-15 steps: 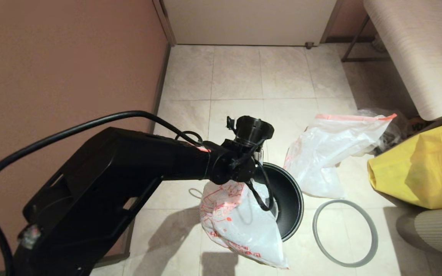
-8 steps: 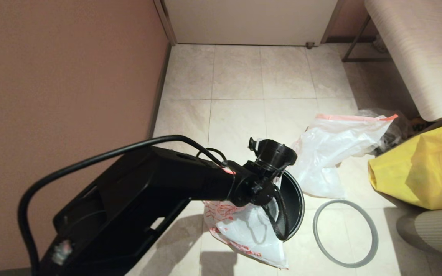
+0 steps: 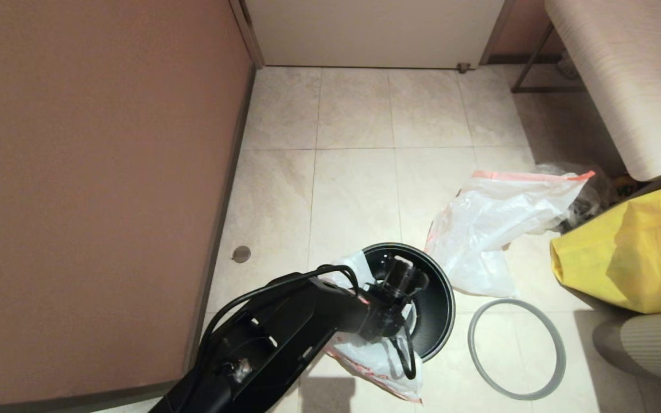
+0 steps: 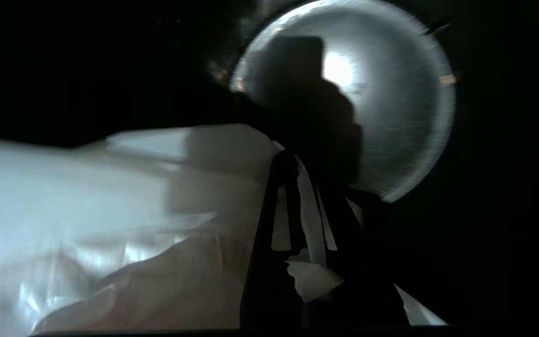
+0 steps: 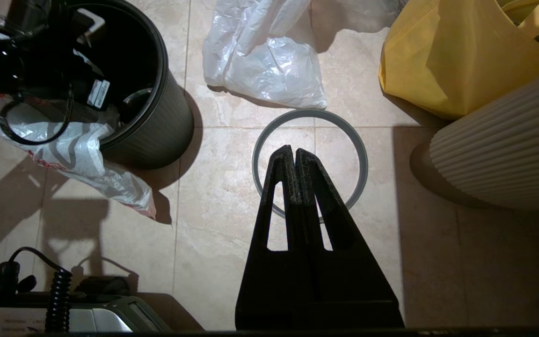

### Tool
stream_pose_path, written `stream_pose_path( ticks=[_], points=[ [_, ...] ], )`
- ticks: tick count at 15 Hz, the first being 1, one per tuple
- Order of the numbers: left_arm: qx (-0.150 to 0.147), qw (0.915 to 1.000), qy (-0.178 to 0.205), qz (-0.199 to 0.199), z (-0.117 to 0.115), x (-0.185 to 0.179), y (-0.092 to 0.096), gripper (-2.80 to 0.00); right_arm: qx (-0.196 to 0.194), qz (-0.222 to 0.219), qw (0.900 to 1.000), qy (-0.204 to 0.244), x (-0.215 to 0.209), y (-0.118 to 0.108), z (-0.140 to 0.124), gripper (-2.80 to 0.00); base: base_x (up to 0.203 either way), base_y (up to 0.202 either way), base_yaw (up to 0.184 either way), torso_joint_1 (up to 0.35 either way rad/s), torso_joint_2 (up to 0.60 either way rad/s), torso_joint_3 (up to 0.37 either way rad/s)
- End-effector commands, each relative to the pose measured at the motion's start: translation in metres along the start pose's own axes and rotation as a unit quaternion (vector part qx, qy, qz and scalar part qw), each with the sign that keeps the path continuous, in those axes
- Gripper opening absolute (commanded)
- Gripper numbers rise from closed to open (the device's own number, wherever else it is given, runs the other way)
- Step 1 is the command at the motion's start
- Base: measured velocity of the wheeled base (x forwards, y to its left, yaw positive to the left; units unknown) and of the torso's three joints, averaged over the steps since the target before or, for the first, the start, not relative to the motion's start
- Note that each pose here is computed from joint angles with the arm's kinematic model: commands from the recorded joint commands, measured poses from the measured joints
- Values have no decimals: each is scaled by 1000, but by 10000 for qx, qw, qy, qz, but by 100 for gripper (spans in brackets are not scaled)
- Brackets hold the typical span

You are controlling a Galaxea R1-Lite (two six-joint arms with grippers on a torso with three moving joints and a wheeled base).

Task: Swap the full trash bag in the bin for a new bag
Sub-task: Put the new garbage bag on the trash can

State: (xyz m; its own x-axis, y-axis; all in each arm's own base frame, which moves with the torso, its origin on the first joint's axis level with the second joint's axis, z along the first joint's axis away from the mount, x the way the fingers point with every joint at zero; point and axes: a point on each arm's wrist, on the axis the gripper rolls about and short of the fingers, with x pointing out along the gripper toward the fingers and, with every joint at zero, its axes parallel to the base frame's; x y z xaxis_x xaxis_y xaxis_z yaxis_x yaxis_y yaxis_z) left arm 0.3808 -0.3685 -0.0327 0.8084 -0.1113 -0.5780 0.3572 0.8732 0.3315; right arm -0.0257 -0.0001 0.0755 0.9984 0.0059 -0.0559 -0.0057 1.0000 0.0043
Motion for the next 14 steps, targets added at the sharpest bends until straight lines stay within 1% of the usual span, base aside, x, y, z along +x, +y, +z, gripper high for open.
stream_pose_path(
  ticks=[1,2,4,6,8,10,11,13,14],
  points=[
    [524,9982,218,184,-40,42,6,-280,1,3,10000,7,0,0,0,-280,0,0,0,0,0,0],
    [791,9961,273,268,-51,55,15,-280,1,9,10000,4,0,0,0,-280,0,0,0,0,0,0],
    [1101,9929,254,372,-63,72,27,-280,1,2,10000,5,0,0,0,-280,0,0,0,0,0,0],
    [1140,9924,214,413,-66,79,34,-280,1,8,10000,4,0,0,0,-280,0,0,0,0,0,0],
    [1086,9929,163,457,-66,80,37,-280,-3,8,10000,7,0,0,0,-280,0,0,0,0,0,0],
    [987,9938,-59,506,-54,74,36,-280,1,2,10000,4,0,0,0,-280,0,0,0,0,0,0],
    [993,9938,-147,482,-47,68,31,-280,1,12,10000,4,0,0,0,-280,0,0,0,0,0,0],
    [1140,9925,-113,430,-49,67,25,-280,-1,9,10000,4,0,0,0,-280,0,0,0,0,0,0],
    [1293,9907,-102,419,-51,68,24,-280,1,9,10000,4,0,0,0,-280,0,0,0,0,0,0]
  ],
)
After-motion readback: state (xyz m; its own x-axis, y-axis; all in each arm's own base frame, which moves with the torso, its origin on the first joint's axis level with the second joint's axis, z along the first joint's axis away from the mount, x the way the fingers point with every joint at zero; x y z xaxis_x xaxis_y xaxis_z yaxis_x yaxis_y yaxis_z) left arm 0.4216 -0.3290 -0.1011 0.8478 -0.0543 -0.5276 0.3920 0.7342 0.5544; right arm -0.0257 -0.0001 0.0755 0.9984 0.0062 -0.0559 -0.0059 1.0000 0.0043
